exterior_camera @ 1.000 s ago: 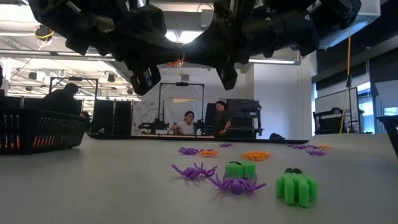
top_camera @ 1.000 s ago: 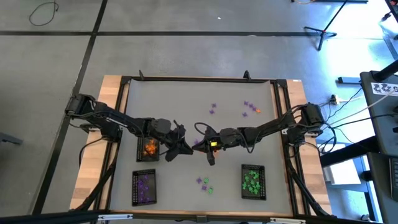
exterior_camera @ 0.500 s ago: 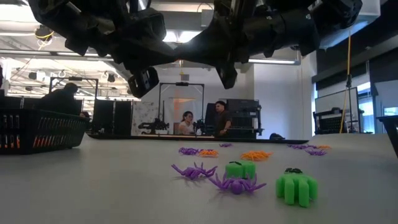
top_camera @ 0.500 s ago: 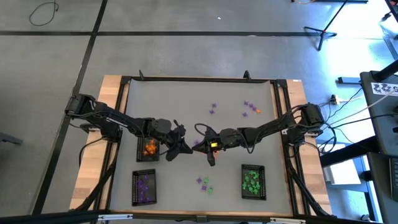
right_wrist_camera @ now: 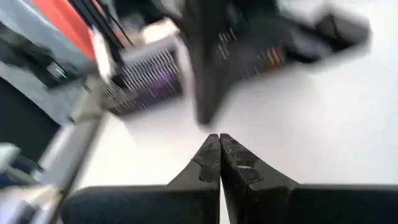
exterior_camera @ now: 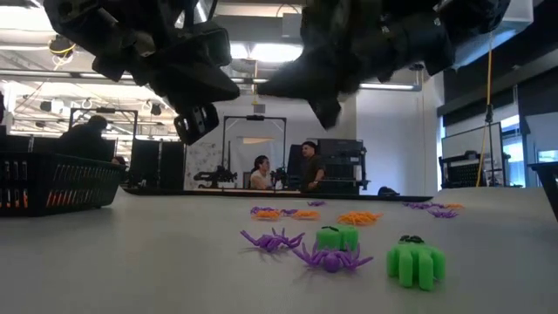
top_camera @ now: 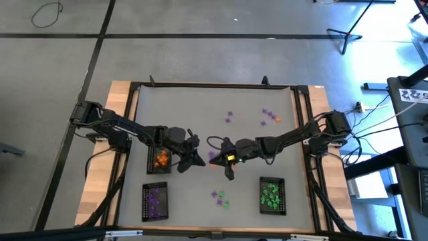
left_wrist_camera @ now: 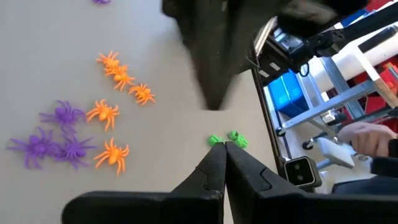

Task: Sort Halloween decoration
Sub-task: Put the orange spider toy into the top black basket

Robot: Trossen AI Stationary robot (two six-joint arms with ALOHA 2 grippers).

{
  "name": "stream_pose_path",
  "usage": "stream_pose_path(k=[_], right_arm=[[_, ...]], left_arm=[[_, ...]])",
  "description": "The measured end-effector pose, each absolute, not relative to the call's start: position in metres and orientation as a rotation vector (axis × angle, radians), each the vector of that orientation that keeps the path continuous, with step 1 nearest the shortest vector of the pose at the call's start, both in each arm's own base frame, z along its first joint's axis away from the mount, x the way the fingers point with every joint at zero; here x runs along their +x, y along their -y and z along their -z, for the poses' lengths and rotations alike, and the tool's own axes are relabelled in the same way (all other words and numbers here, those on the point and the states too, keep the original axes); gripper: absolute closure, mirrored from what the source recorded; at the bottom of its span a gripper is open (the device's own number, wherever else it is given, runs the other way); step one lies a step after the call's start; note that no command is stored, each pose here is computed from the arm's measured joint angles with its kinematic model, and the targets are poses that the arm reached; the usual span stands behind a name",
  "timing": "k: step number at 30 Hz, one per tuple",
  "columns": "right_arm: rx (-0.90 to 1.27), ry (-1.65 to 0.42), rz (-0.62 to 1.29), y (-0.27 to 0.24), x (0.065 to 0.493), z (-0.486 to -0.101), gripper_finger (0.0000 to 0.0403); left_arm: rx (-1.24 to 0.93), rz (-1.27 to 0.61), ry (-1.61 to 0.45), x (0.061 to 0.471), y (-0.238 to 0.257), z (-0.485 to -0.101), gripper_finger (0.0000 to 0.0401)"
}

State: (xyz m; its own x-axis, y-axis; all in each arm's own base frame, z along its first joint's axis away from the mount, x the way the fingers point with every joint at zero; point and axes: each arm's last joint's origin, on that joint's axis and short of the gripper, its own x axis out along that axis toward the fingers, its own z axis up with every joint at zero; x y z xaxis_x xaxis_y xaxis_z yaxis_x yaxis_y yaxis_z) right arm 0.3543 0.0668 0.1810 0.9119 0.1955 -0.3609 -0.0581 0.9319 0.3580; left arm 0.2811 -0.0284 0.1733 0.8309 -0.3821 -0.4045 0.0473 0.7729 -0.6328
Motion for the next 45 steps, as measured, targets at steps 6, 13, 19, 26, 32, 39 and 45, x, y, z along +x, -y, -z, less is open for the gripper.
stream_pose_path(k=[6, 13, 19, 26, 32, 39, 45], right_arm=[[0.323, -0.665, -0.059, -0.061, 0.342, -0.158, 0.0386], [0.321, -0.849, 0.003, -0.059, 0.33, -0.144, 0.0285], [0.308, -0.787, 0.036, -0.058, 0.334, -0.148, 0.0231], [0.3, -0.804, 0.047, -0.058, 0.337, -0.137, 0.0235], [0.294, -0.835, 0.053, -0.059, 0.34, -0.119, 0.0236], [0.284, -0.829, 0.072, -0.059, 0.344, -0.11, 0.0243], [0.271, -0.834, 0.095, -0.058, 0.344, -0.109, 0.0328]], left_arm=[[-0.645, 0.223, -0.552, 0.281, 0.028, -0.172, 0.0401], [-0.608, 0.212, -0.541, 0.281, 0.027, -0.172, 0.0401], [-0.602, 0.183, -0.536, 0.281, 0.025, -0.172, 0.0399], [-0.604, 0.177, -0.54, 0.281, 0.025, -0.171, 0.0366], [-0.6, 0.163, -0.536, 0.281, 0.025, -0.171, 0.036], [-0.593, 0.171, -0.527, 0.281, 0.026, -0.172, 0.036], [-0.593, 0.17, -0.527, 0.281, 0.026, -0.172, 0.036]])
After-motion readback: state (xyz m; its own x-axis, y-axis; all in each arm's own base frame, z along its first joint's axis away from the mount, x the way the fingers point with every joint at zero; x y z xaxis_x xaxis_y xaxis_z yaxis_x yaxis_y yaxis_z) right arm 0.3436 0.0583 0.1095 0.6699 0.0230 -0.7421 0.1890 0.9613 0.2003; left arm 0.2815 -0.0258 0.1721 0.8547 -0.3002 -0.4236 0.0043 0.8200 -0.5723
